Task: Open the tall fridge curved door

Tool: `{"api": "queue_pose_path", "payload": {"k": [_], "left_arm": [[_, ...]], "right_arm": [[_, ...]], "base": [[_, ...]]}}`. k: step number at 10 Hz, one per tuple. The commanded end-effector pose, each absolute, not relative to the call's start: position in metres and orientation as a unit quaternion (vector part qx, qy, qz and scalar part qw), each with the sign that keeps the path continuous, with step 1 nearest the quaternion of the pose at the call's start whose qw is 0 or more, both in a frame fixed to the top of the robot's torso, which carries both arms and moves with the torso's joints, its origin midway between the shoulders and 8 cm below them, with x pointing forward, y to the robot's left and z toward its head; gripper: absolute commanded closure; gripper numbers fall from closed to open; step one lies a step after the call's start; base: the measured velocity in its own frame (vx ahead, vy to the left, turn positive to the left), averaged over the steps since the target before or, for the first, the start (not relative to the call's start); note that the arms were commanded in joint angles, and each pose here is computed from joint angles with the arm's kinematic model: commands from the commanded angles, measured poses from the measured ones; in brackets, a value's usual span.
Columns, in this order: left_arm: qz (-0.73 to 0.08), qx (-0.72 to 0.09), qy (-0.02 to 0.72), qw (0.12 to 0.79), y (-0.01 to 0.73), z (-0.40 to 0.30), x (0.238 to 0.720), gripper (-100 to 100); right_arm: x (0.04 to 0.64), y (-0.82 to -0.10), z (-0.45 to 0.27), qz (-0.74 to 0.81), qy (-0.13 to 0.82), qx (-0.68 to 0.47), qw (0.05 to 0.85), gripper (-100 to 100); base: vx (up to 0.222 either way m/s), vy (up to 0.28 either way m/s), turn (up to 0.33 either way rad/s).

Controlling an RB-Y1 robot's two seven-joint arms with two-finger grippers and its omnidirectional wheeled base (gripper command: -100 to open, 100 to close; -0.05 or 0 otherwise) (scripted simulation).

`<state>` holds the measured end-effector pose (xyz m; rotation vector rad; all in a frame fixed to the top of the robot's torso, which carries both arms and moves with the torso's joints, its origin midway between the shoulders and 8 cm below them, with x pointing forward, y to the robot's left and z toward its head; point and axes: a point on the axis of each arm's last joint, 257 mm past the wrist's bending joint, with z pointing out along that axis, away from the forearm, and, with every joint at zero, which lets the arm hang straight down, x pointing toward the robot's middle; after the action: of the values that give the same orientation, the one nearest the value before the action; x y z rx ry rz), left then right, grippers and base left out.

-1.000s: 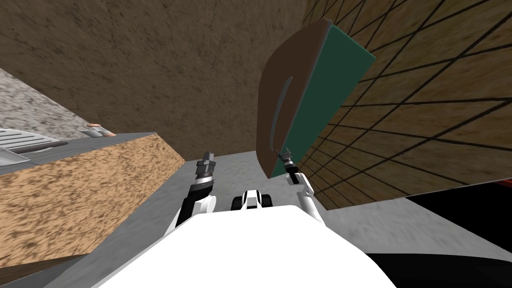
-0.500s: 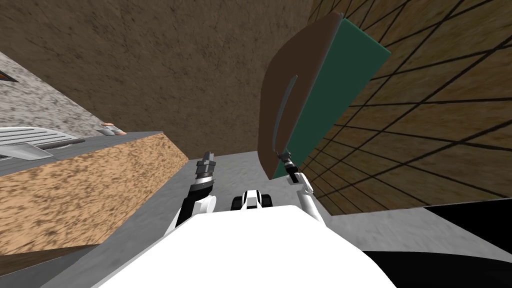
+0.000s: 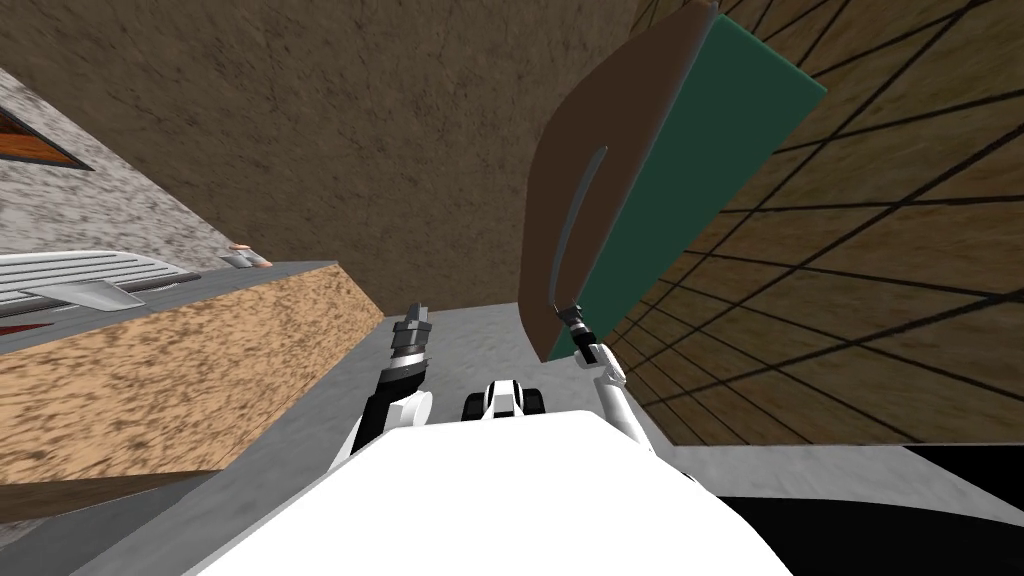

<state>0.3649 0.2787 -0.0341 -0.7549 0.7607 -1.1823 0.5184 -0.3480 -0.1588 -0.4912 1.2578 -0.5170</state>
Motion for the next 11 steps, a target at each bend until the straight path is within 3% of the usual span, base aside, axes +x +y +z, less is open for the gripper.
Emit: {"api": "queue_pose_path", "payload": {"k": [1,11], "left_arm": [[-0.53,-0.339,0.341,0.698,0.279,-0.034,0.365,0],[-0.53,-0.339,0.341,0.698,0.279,-0.034,0.365,0]], "right_arm": [[0.523,-0.356,-0.17,-0.264,0.577,-0.248,0.732,-100],[0.537,-0.392,-0.21,-0.365,0.568,-0.35,0.65,-100]], "base": [[0.034,-0.014,0.035],[0.029,-0.007,0.067]]}}
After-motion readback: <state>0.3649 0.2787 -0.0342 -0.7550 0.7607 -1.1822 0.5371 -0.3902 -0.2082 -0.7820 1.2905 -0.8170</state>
